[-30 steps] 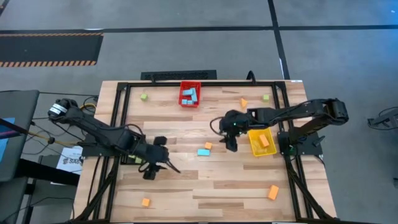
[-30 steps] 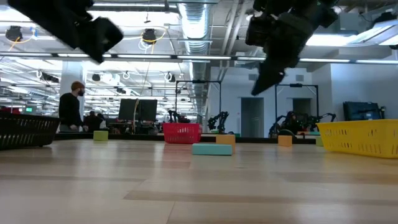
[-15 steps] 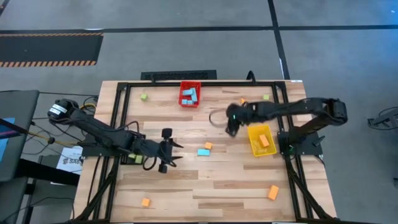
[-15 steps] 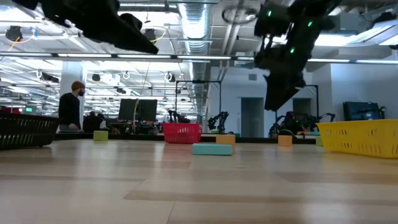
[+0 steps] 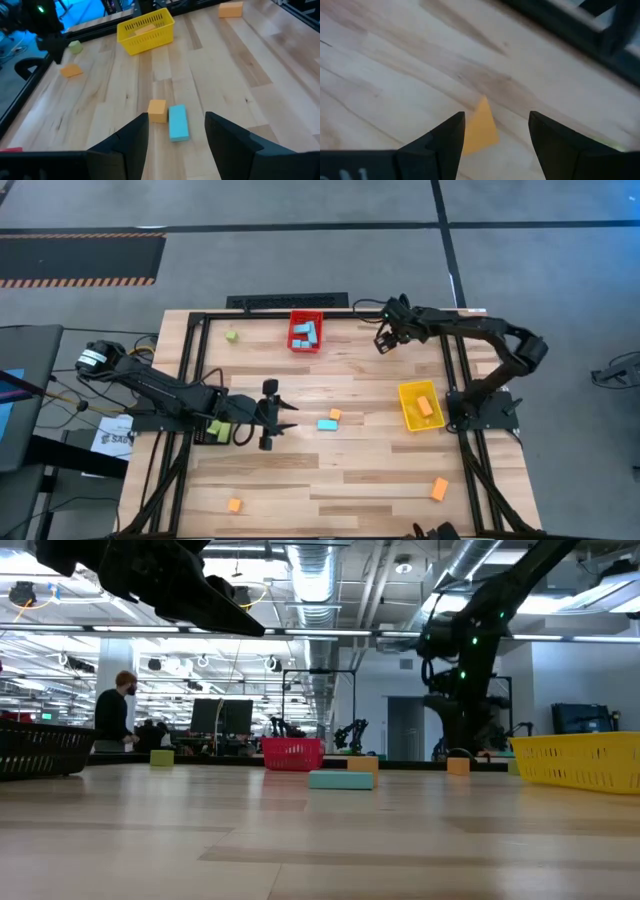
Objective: Sort & place blocks by color
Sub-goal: Put the yellow block into the yellow bin
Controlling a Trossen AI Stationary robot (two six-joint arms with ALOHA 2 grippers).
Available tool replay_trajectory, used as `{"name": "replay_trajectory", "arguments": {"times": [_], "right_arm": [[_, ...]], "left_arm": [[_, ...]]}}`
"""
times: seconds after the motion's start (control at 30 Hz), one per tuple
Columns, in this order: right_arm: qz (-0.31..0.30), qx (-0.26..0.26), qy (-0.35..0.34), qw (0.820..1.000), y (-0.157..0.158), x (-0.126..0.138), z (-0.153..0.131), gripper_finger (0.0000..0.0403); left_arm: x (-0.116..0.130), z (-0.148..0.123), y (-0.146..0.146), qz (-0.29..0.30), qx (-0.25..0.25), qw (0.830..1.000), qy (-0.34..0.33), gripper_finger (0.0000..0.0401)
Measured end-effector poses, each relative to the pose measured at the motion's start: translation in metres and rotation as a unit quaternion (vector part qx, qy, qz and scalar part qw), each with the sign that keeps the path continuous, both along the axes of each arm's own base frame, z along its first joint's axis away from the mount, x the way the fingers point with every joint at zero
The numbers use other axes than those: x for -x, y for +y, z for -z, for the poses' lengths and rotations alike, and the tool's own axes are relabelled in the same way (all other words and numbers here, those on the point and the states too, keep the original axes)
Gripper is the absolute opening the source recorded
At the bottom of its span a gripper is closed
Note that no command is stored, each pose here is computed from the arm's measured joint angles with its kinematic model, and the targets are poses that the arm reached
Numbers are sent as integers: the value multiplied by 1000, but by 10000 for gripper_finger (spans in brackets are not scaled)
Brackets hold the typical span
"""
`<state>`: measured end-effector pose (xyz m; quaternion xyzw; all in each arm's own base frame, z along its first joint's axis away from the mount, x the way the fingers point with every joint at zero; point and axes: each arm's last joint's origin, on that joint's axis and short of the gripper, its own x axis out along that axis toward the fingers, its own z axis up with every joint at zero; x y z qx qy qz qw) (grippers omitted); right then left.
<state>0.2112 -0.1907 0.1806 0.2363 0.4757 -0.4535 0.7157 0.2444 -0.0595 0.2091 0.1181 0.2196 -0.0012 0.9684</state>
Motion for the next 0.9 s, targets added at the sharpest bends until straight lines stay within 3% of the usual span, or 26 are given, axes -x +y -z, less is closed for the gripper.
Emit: {"name": "replay_trajectory", "arguments": {"times": [0.43, 0.9], "right_arm": [[-9, -56, 35, 998, -13, -6, 44, 240], [-31, -54, 39, 997, -7, -3, 31, 240]], "left_arm": [[-1, 0, 5, -7, -7, 1000, 1, 181], [-3, 0, 14, -4, -2, 1000, 5, 181]]}}
